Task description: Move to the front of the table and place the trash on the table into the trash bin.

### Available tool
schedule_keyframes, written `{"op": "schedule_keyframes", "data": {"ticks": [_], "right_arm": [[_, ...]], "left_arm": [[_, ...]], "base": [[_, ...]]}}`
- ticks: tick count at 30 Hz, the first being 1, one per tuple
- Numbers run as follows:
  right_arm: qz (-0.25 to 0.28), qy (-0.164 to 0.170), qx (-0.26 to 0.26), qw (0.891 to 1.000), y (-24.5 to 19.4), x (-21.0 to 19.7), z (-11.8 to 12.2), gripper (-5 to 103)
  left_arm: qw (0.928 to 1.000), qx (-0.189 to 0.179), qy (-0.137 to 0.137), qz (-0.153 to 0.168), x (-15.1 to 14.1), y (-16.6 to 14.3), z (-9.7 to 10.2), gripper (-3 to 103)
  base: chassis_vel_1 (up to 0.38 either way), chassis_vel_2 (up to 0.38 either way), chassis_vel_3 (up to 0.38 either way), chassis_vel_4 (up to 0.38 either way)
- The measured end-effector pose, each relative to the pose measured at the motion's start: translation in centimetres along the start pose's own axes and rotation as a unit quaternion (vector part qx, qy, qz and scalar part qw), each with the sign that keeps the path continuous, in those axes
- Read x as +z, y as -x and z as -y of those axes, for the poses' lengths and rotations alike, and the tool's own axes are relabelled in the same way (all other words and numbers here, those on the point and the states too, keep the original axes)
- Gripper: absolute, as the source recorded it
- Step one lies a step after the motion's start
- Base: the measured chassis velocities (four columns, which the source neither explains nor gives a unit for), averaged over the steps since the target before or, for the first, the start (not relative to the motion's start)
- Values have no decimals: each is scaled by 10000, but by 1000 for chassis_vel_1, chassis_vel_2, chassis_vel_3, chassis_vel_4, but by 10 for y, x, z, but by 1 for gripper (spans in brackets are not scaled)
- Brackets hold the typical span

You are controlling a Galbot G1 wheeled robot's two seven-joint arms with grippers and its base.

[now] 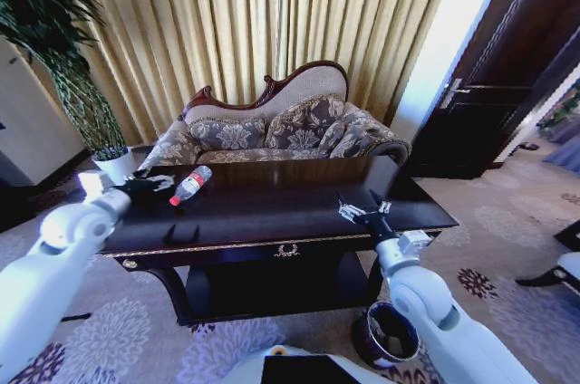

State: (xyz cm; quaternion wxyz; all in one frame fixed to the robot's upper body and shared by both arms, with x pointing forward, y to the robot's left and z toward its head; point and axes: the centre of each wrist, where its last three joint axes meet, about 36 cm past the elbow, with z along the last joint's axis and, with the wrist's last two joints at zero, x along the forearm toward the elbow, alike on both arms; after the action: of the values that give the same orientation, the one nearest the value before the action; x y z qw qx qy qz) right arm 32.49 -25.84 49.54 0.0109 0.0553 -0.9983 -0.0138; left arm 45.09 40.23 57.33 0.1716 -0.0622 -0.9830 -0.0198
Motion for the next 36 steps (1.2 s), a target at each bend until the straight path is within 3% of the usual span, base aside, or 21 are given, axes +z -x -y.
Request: {"op": "schedule_keyframes", "data": {"ticks": [7,11,22,36], "right_arm": [[98,34,-29,9999,2,-8,2,100],[192,60,-61,9998,2,-13,2,100],[264,66,-36,9996,1,-15,3,100],[273,60,63,9996,3,-13,9,100]], "left_arm": [[9986,30,48,-533,-3,19,-2,100],[9977,130,42,-669,-4,29,-4,100],[9963,241,44,-826,1,47,0,100],[9945,130,4,-1035,14,63,-15,100]], "base": [[0,0,0,0],[0,0,0,0],[0,0,0,0],[0,0,0,0]]}}
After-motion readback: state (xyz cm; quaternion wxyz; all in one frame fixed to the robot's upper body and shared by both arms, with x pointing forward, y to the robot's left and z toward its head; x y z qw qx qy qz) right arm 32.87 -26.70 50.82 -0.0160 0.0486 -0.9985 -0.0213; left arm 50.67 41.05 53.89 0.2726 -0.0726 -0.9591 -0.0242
